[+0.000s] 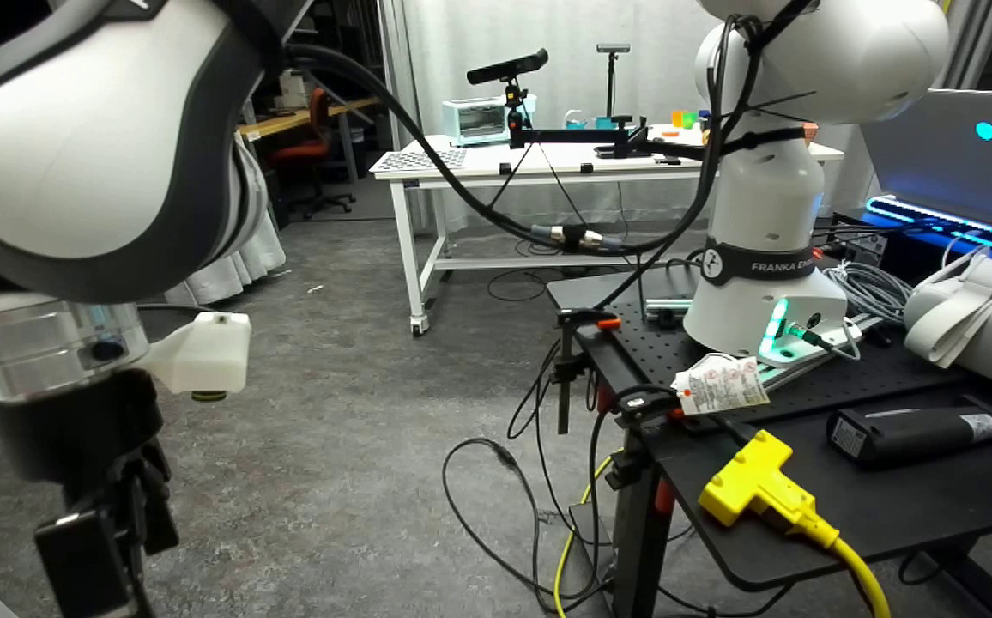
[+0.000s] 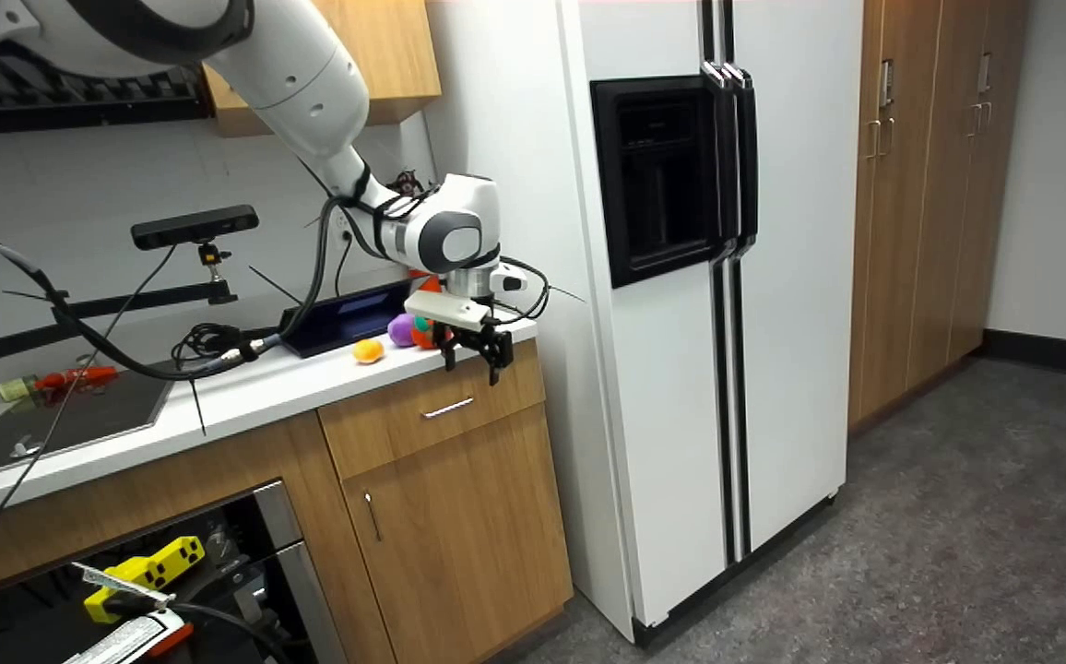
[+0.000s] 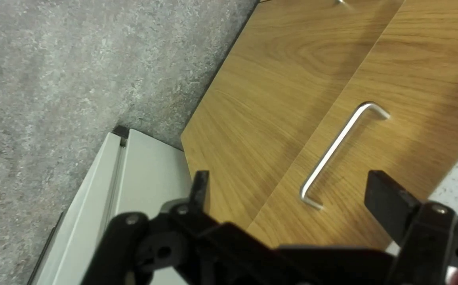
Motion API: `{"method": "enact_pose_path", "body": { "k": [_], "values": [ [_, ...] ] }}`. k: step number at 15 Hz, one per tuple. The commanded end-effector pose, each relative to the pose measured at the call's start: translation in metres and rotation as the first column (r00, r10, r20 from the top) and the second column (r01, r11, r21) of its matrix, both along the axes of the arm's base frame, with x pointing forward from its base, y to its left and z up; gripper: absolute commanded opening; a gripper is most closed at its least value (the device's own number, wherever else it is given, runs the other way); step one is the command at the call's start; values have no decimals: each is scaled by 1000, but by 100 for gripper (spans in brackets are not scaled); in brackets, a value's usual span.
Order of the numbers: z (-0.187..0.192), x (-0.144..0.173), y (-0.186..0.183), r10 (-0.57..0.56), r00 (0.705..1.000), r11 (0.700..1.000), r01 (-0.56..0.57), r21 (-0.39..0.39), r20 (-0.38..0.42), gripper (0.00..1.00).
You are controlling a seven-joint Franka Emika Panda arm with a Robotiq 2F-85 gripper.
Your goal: Open the top drawer.
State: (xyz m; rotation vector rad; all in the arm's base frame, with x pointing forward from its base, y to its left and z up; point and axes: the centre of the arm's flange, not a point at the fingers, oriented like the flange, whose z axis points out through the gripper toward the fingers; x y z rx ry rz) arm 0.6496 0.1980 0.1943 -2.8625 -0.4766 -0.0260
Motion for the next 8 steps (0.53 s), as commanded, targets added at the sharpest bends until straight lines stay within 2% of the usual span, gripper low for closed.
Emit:
{"method": "enact_pose_path", "body": {
  "k": [1,5,8],
  "values": [
    [-3,0,5,7,1000,1000,-7,8,-3,100],
    [-7,3,7,10,1000,1000,-10,15,-4,100],
    [-12,10,-8,-12,1000,999,11,34,25,100]
  ]
}}
